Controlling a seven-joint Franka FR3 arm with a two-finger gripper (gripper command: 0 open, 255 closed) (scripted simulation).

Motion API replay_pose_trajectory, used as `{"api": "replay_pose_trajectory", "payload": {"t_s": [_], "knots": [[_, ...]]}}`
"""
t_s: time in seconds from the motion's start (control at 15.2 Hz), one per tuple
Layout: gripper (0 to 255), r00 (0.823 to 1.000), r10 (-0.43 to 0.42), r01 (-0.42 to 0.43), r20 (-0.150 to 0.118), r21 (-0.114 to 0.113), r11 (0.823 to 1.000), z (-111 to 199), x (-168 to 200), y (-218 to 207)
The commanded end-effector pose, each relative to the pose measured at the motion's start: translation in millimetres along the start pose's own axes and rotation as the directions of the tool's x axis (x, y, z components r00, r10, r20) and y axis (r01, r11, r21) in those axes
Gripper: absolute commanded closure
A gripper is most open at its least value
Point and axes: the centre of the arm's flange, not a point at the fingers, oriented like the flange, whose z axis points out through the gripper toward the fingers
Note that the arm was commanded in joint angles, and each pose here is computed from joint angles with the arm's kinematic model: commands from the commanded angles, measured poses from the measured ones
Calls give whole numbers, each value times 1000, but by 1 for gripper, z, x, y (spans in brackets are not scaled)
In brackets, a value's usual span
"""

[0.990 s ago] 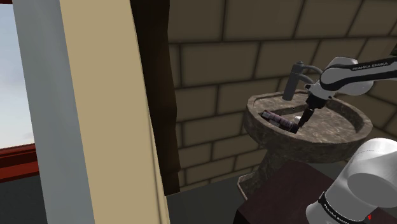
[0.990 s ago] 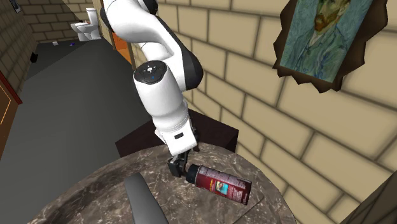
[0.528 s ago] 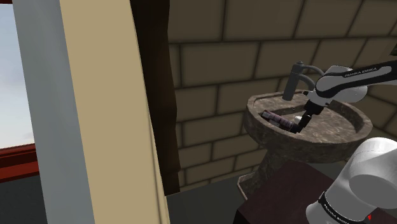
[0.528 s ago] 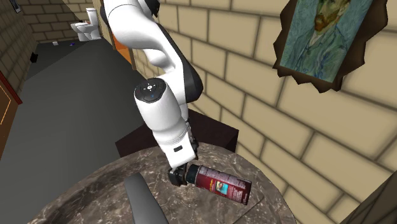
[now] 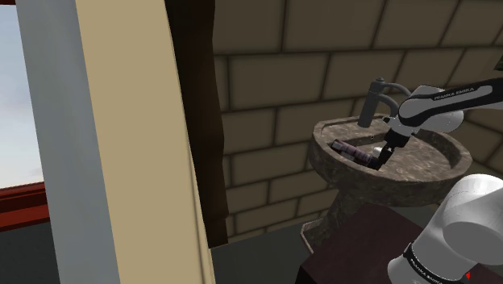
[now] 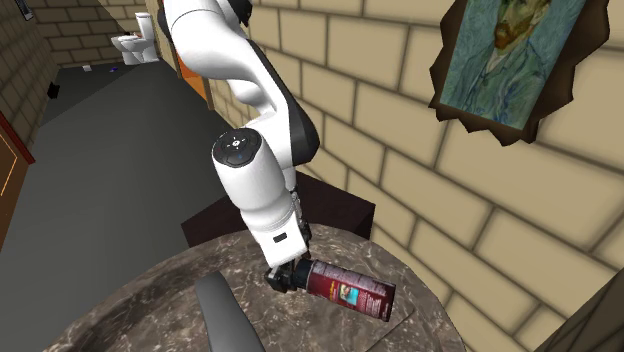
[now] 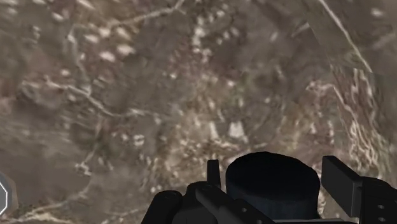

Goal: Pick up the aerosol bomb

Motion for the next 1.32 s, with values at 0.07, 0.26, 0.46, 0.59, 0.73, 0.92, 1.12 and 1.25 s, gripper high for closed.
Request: {"api": "replay_pose_trajectory", "payload": {"t_s": [0.07, 0.26, 0.46, 0.59, 0.73, 0.92, 1.12, 1.25], "knots": [[255, 1000, -1, 1, 1, 0, 1000, 0, 0, 0], [255, 1000, -1, 1, 1, 0, 1000, -5, 1, -1], [255, 1000, -1, 1, 1, 0, 1000, -20, 4, -4], [255, 1000, -1, 1, 1, 0, 1000, -30, 5, -6], [255, 1000, -1, 1, 1, 0, 1000, -40, 7, -8], [255, 1000, -1, 1, 1, 0, 1000, -56, 9, -11], [255, 1000, -1, 1, 1, 0, 1000, -71, 12, -13], [255, 1000, -1, 1, 1, 0, 1000, -77, 13, -15]]}}
